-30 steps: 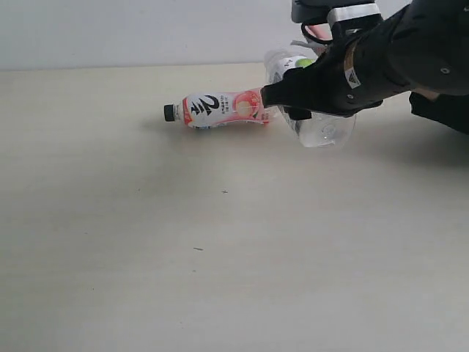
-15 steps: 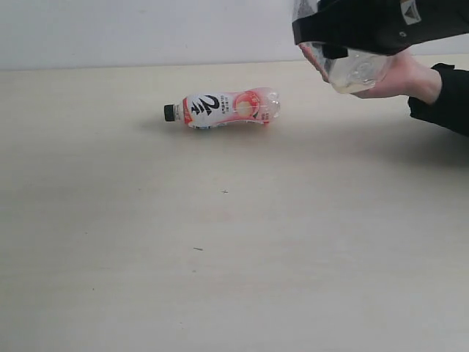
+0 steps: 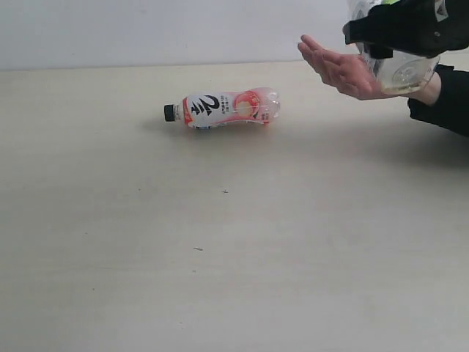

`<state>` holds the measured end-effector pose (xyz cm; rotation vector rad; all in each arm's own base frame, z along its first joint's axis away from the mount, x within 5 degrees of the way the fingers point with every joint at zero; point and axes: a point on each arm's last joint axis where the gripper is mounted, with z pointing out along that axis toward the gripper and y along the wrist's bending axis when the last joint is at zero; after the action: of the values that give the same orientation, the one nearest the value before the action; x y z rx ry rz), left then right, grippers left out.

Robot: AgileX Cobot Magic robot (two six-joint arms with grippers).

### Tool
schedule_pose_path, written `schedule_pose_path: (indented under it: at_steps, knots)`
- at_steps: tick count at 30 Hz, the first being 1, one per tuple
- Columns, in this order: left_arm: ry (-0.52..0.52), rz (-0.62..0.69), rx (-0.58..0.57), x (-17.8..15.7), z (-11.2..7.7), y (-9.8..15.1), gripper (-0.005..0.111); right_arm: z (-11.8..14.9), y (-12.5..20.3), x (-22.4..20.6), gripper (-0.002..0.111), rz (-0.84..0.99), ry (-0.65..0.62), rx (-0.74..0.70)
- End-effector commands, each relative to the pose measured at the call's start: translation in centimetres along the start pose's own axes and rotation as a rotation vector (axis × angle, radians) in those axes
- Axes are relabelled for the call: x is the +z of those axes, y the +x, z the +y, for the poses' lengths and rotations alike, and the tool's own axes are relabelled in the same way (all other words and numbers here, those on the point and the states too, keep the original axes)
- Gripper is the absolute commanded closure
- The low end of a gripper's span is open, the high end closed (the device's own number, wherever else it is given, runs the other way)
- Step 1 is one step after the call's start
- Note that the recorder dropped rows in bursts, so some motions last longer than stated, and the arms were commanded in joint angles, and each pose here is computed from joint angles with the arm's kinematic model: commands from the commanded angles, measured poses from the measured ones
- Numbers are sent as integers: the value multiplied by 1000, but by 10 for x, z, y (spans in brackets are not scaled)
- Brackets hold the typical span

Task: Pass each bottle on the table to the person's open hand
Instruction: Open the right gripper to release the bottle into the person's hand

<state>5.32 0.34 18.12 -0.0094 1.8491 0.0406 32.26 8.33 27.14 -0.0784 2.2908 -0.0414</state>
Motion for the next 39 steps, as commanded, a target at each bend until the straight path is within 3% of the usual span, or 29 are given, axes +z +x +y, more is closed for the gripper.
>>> schedule_pose_path:
  at_steps: [1, 18, 32, 39]
  knots:
    - [-2, -5, -2, 0, 0, 1, 104, 0, 2, 32, 108, 32, -13, -22]
    - [-2, -5, -2, 0, 0, 1, 104, 7, -1, 53, 106, 33, -33, -33]
    - [-2, -5, -2, 0, 0, 1, 104, 8, 0, 53, 41, 43, -37, -12]
    - [-2, -5, -2, 0, 0, 1, 104, 8, 0, 53, 29, 40, -39, -10]
